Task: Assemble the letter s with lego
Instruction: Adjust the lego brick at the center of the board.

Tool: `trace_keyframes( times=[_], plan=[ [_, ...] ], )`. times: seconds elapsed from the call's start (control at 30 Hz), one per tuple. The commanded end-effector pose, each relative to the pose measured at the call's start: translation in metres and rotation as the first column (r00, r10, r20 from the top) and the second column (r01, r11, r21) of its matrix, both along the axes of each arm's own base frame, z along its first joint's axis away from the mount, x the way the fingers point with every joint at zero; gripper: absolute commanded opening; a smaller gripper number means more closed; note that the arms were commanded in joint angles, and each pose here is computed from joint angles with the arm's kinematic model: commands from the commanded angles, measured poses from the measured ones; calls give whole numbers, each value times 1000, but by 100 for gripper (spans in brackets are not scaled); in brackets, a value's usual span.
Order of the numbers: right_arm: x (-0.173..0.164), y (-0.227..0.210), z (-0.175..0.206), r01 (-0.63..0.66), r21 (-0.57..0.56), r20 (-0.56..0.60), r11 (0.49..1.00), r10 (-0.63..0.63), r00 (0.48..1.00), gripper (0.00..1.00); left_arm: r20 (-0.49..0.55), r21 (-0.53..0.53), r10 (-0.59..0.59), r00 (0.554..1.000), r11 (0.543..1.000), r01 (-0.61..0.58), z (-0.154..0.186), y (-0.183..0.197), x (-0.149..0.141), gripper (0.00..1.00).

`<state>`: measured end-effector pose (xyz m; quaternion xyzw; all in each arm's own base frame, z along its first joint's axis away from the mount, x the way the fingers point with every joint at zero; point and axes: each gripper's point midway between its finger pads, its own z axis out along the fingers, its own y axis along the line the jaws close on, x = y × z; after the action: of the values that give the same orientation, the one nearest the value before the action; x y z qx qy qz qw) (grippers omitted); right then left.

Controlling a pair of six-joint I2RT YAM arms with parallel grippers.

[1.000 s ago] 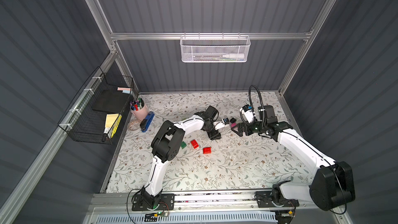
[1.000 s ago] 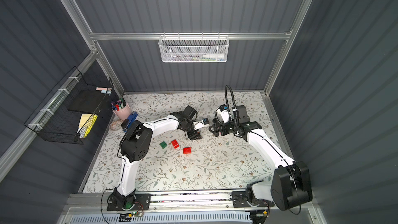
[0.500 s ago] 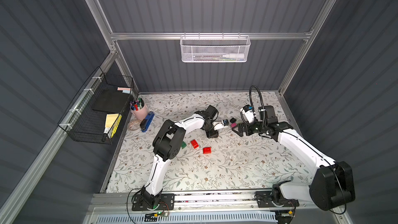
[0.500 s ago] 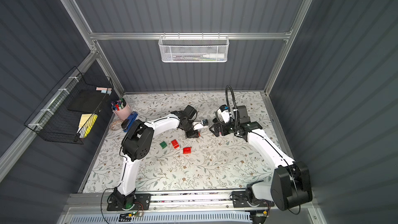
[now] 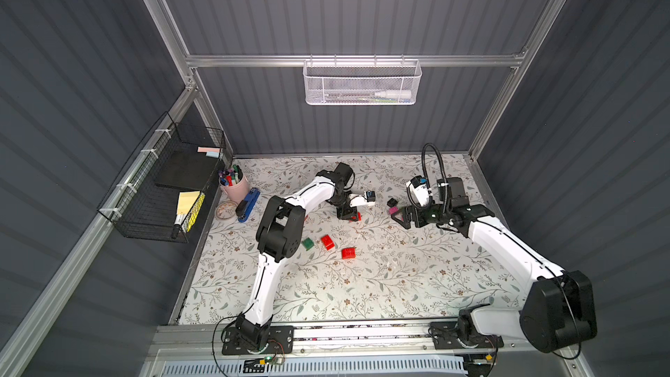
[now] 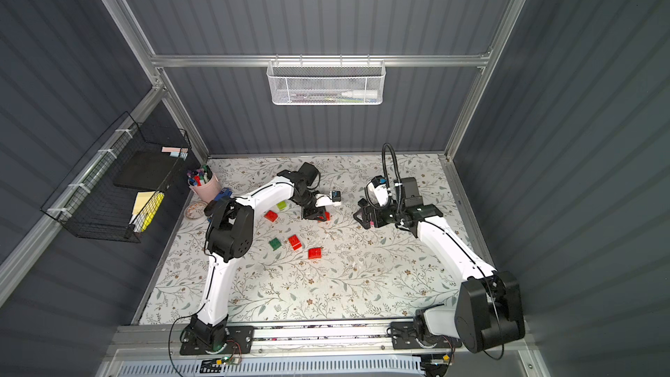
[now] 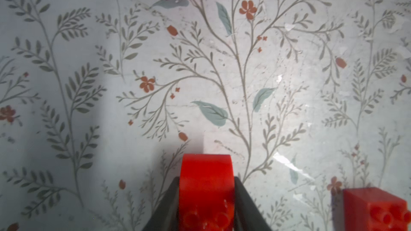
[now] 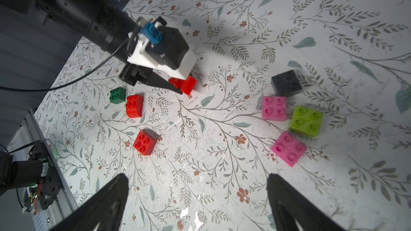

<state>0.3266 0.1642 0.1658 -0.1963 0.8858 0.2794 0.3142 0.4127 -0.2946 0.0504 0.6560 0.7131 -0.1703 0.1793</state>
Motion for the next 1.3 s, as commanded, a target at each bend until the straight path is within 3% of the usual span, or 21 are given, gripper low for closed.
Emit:
trace_keyframes(
  times=[0.0, 0.13, 0.2, 0.3, 0.4, 0.53, 0.8, 1.07, 1.27],
  plan=[
    [2, 3, 0, -21, 8, 1, 1000, 21, 1000, 99, -2, 38, -23, 1000, 999, 23, -11, 3, 0, 38],
    [3, 4, -2, -21, 12, -9, 1000, 21, 1000, 99, 38, 87, 100, 994, 991, -103, -10, 11, 17, 40],
    [4, 5, -2, -21, 18, -12, 1000, 22, 1000, 99, 54, 121, 239, 970, 962, -244, -8, 17, 28, 41],
    [5, 6, -3, -22, 25, -19, 999, 22, 1000, 99, 112, 178, 427, 897, 880, -440, -6, 23, 33, 42],
    [7, 8, -4, -25, 31, -24, 999, 26, 999, 99, 137, 206, 589, 796, 769, -605, -4, 31, 27, 42],
    [9, 12, -4, -44, 46, -30, 998, 45, 999, 99, 132, 208, 612, 780, 752, -625, -10, 28, 12, 43],
    [6, 8, -3, -35, 32, -29, 999, 36, 999, 99, 145, 239, 633, 760, 723, -648, -11, 27, 20, 48],
    [4, 0, -4, -9, 21, -21, 1000, 10, 1000, 99, 98, 303, 731, 675, 624, -720, -16, 31, 0, 35],
    [5, 0, -1, -14, 28, -14, 1000, 14, 1000, 99, 102, 331, 755, 648, 589, -737, -18, 35, -3, 41]
  ],
)
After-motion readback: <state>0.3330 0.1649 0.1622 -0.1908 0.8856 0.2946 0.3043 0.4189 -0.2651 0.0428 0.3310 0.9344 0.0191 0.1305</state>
